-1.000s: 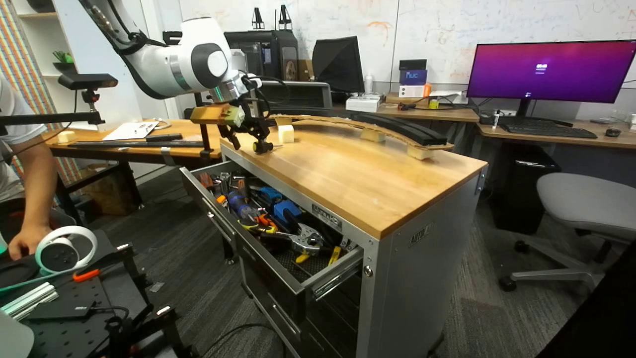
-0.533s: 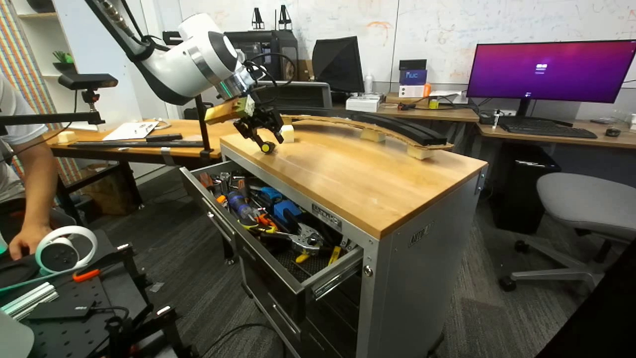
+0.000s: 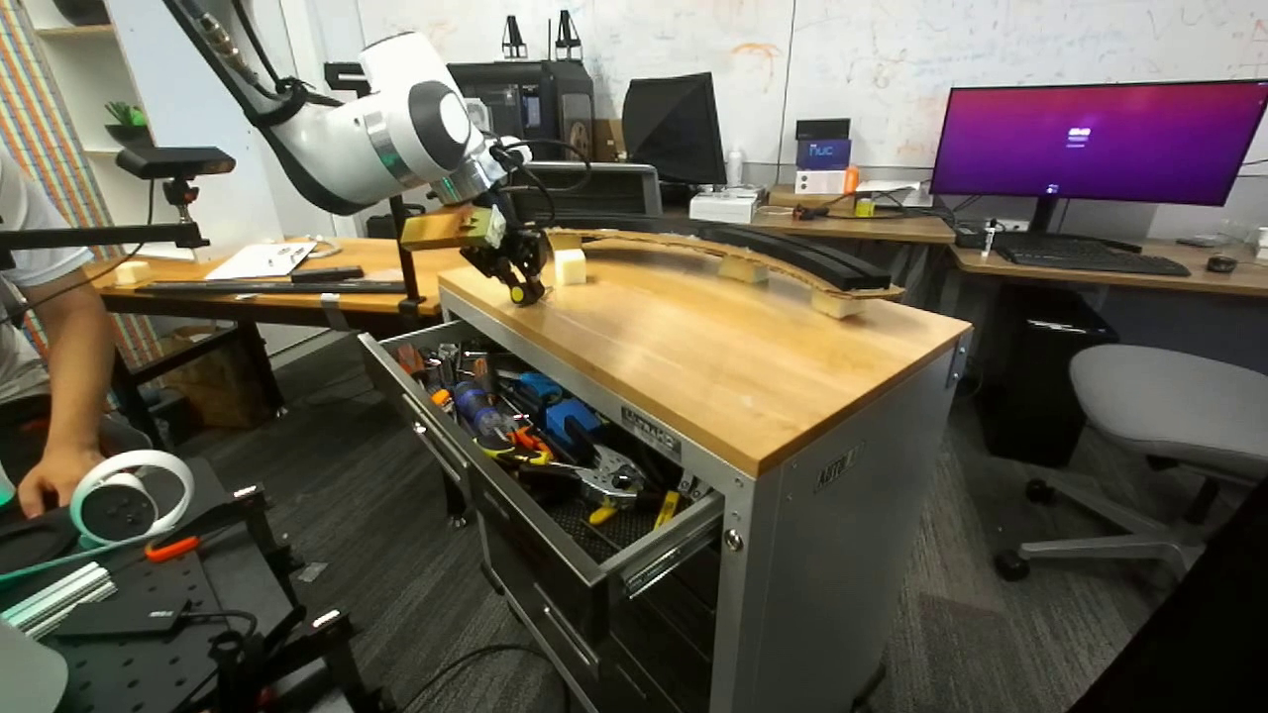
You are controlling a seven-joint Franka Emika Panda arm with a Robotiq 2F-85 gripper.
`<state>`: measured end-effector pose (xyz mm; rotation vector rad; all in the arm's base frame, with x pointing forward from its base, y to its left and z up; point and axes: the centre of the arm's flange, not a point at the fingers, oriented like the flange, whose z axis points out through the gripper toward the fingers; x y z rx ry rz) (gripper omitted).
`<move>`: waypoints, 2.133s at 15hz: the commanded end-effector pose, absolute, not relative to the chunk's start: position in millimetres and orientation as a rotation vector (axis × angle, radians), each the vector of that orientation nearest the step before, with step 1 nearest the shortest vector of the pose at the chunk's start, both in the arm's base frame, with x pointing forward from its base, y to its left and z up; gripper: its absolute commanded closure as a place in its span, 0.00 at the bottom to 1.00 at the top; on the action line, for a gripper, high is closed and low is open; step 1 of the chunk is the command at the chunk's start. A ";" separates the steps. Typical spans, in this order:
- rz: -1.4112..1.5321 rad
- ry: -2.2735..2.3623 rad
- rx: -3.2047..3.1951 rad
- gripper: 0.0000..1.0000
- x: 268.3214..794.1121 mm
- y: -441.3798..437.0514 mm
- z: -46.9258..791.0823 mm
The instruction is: Pick up the screwdriver from the countertop and place it in the open drawer then close the drawer
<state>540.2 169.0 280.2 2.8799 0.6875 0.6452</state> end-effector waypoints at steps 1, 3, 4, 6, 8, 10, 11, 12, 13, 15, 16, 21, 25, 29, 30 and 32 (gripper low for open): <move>0.477 0.888 2.922 0.87 519.2 175.7 294.9; 0.403 0.989 2.892 0.87 504.4 184.8 300.7; 0.355 1.045 2.879 0.87 498.6 192.5 302.7; 0.269 1.160 2.825 0.87 488.7 204.7 299.7; 0.252 1.197 2.762 0.41 487.1 213.6 298.9; 0.251 1.206 2.709 0.34 486.9 217.2 296.1; 0.235 1.229 2.684 0.27 485.7 217.7 293.4; 0.214 1.237 2.668 0.19 484.2 215.7 290.8; 0.165 1.236 2.682 0.11 480.5 212.4 287.7; 0.045 1.181 2.723 0.00 468.9 204.9 275.7; -0.043 1.130 2.755 0.00 460.7 198.9 263.0; -0.335 0.871 2.789 0.00 426.8 175.8 206.7; -0.384 0.695 2.756 0.00 416.0 161.3 187.3; -0.366 0.551 2.780 0.00 419.0 151.2 175.1; -0.343 0.500 2.785 0.00 419.4 150.0 177.3; -0.318 0.397 2.786 0.00 418.7 144.5 182.4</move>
